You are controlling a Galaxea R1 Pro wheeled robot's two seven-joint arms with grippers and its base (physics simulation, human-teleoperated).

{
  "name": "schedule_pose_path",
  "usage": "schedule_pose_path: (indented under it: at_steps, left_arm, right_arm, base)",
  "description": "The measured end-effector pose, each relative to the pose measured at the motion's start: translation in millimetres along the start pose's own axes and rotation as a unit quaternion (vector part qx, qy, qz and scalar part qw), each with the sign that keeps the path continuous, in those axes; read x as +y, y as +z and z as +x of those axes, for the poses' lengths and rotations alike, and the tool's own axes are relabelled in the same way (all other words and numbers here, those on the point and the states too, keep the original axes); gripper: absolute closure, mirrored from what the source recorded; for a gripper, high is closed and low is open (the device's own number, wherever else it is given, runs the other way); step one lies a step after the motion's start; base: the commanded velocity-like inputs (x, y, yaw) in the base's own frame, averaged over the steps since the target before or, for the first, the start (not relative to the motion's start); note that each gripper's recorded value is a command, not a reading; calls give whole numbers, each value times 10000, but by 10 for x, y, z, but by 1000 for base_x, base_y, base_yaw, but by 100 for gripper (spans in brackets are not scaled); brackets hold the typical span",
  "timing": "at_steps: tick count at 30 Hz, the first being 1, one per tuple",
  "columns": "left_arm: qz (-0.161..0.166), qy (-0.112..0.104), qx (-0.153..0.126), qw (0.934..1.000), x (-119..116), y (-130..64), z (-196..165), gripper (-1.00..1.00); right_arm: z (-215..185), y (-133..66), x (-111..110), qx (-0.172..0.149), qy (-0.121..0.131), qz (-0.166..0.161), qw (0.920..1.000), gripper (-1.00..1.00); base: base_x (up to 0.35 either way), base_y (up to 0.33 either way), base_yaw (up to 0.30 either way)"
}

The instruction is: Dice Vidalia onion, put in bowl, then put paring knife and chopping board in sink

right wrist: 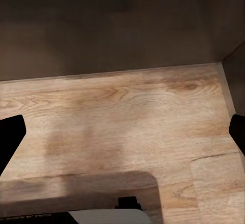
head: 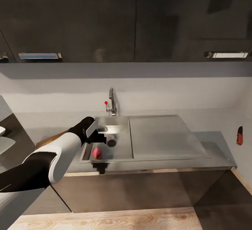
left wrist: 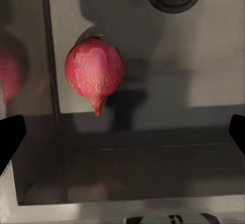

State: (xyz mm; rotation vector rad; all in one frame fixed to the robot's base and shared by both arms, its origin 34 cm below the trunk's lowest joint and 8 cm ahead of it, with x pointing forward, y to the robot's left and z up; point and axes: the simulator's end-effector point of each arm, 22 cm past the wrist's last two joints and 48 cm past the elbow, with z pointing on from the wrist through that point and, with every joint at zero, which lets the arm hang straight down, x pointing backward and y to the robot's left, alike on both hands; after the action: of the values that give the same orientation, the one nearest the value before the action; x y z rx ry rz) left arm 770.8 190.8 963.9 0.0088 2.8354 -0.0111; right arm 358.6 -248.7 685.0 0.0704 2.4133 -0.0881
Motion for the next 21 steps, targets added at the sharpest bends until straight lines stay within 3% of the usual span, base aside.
schedule_pose_path:
  at_steps: [13,21]
  left_arm:
    - [5,5,16,10000,-13,30,10,-100]
    - [21,4,55,10000,-24,79,30,-100]
  right_arm:
    - [19,0,0,25,-2,0,10000,-100]
    - [51,-3,-1,66,-6,1,10000,-100]
  base:
    - [6,1,0]
    - [130,54,0]
